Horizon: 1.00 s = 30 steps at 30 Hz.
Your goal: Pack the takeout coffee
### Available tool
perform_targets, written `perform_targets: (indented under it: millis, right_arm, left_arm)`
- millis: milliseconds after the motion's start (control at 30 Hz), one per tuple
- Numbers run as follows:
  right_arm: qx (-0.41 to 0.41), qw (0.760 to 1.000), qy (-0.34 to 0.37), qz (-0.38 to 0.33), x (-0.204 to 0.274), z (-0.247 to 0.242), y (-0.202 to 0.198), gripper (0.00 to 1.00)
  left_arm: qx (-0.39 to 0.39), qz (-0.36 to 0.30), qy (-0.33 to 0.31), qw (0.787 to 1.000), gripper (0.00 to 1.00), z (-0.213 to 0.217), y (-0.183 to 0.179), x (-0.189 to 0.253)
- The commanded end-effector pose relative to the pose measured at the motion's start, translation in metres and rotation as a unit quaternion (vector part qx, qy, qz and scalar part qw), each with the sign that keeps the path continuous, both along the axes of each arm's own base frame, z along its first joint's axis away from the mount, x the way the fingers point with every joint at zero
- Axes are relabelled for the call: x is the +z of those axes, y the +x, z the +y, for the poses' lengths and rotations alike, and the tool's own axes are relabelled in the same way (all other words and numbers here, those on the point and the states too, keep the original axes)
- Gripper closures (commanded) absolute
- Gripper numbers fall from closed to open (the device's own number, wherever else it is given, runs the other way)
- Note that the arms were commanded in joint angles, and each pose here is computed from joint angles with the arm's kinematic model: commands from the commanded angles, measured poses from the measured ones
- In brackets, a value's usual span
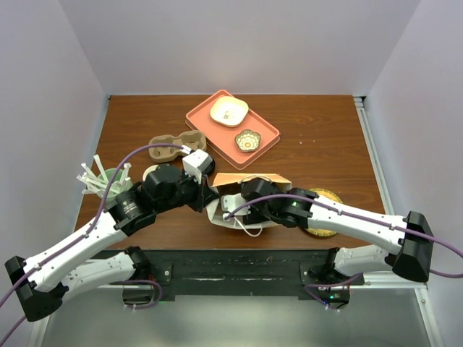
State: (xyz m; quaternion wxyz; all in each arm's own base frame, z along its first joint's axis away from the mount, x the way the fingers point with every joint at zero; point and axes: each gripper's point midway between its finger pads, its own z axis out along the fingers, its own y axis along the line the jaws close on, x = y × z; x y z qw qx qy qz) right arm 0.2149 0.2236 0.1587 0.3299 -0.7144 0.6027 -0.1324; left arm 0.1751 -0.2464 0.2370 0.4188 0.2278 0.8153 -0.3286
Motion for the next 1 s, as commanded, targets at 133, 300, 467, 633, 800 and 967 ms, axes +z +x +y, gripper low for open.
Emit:
perform_targets:
  millis: [133, 300, 467, 633, 800, 967]
  right_arm:
    - [0.021, 0.997, 0.074, -0.012, 0.043, 0.027, 0.005, 0.72]
    - [0.042, 0.995, 0.088, 0.019, 0.047, 0.034, -0.006, 0.72]
    - [0.068, 0.992, 0.073, 0.075, 0.031, 0.032, -0.025, 0.72]
    - [0.070, 0.993, 0.042, 0.091, 0.015, 0.027, -0.028, 0.73]
    - [0.047, 0.998, 0.033, 0.035, 0.007, 0.028, -0.006, 0.76]
    - [0.036, 0.999, 0.034, -0.007, 0.006, 0.031, 0.009, 0.75]
  left_arm:
    - [-0.013, -0.018, -0.025, 0.999, 1.00, -0.009, 0.001, 0.025]
    - [-0.018, -0.022, -0.028, 0.999, 1.00, -0.011, 0.001, 0.026]
    - [-0.023, -0.024, -0.029, 0.999, 1.00, -0.012, 0.000, 0.026]
    - [-0.027, -0.023, -0.035, 0.999, 1.00, -0.013, -0.002, 0.029]
    - [-0.030, -0.015, -0.040, 0.999, 1.00, -0.015, -0.004, 0.030]
    - [-0.033, -0.008, -0.043, 0.998, 1.00, -0.015, -0.007, 0.029]
